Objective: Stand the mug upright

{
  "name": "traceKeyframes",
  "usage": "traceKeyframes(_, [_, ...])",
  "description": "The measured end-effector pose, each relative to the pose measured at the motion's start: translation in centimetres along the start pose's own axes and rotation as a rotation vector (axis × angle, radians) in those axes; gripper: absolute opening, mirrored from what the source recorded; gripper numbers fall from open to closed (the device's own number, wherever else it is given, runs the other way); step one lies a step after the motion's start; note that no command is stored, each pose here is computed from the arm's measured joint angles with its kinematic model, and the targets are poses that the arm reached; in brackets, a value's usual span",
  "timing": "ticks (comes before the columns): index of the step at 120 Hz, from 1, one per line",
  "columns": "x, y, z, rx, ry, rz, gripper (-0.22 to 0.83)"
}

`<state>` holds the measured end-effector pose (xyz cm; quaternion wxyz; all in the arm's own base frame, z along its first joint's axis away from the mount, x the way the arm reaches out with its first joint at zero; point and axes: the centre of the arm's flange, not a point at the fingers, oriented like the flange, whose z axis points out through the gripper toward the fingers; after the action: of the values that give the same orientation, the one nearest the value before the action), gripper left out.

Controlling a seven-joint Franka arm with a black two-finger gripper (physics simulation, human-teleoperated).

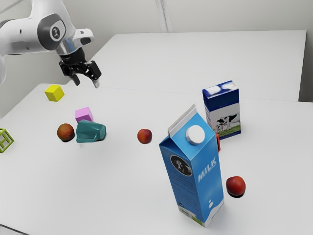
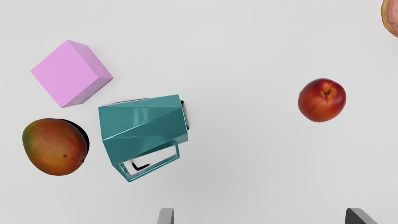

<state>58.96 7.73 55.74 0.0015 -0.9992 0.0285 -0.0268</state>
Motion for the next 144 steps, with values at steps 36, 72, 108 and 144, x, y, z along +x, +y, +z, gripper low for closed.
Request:
traceKeyframes(36, [-1.3,-6.6,1.9,-0.06,0.019,-0.064,0.62])
traceKeyframes(72, [-2.0,-15.0,7.3,-0.114,-0.018,-0.126,0.62])
traceKeyframes(108, [-3.7,-19.9,13.3,-0.292,-0.076,-0.159,0.62])
traceKeyframes(144, [-3.4,-21.0,17.6,-0.518,-0.034,-0.191,0.61])
